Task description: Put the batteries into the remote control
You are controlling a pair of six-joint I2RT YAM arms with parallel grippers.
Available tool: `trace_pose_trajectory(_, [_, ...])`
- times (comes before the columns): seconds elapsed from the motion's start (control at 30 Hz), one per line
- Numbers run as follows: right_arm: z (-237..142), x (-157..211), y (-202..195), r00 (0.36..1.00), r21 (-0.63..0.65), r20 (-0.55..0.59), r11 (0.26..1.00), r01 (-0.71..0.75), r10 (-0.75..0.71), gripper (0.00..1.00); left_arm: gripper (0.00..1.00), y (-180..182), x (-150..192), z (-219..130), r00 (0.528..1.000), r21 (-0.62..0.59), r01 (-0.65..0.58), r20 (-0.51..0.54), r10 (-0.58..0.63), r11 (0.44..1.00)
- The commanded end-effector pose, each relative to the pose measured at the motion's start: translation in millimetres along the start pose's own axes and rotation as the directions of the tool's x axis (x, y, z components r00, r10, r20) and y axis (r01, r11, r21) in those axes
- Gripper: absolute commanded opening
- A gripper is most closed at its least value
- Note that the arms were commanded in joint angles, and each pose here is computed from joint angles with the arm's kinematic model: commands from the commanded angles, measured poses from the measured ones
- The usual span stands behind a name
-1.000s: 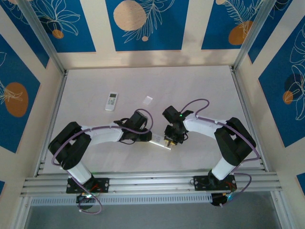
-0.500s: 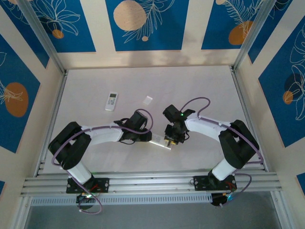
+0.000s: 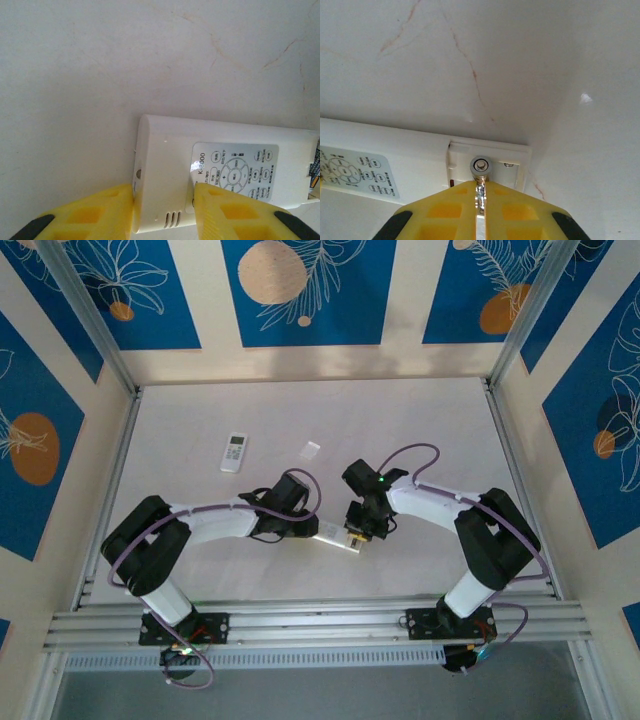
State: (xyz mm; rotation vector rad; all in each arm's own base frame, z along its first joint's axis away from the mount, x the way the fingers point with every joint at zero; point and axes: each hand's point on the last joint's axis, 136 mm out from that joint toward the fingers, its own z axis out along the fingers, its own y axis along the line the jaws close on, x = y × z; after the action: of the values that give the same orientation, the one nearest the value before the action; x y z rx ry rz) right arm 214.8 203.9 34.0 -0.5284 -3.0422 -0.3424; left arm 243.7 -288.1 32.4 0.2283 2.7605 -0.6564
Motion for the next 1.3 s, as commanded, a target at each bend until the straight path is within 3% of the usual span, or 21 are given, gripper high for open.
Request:
trace_pose_trajectory(0.0, [5.8, -3.8, -1.6, 1.0, 0.019, 0.004, 1.0, 0.01, -0.01, 0.11, 0.37, -2.1, 10.6, -2.2, 1.0, 0.003, -0.006, -0.029, 0.006, 1.0])
trace_pose_trajectory(0.53, [46.8, 27.8, -28.8, 0.997, 0.107, -0.079, 0.994, -0.018, 0.026, 0.08, 0.37, -2.0, 10.4, -3.0, 1.0, 0.004, -0.005, -0.025, 0.005, 1.0])
trace_pose_trajectory(0.63, [40.5, 23.0, -17.0, 0.998, 0.06, -0.064, 0.998, -0.004, 0.008, 0.08, 0.37, -1.6, 10.5, -2.9, 1.0, 0.002, -0.005, -0.025, 0.005, 1.0])
trace_pose_trajectory(0.83, [-11.3, 0.8, 20.7, 0.996, -0.029, 0.041, 0.997, 0.076, -0.075, 0.13, 0.37, -1.5, 10.9, -3.3, 1.0, 0.003, -0.004, -0.025, 0.004, 1.0])
trace_pose_trajectory(0.97, [-31.5, -6.2, 11.0, 0.992, -0.021, 0.115, 0.998, 0.059, -0.056, 0.16, 0.37, -1.9, 10.0, -4.1, 1.0, 0.004, -0.006, -0.019, 0.006, 1.0])
trace_pose_trajectory(1.27, [-12.6, -7.8, -12.1, 0.998, -0.038, 0.058, 0.999, -0.015, 0.018, 0.18, 0.37, -3.3, 8.4, -3.5, 1.0, 0.008, -0.007, -0.02, 0.008, 1.0])
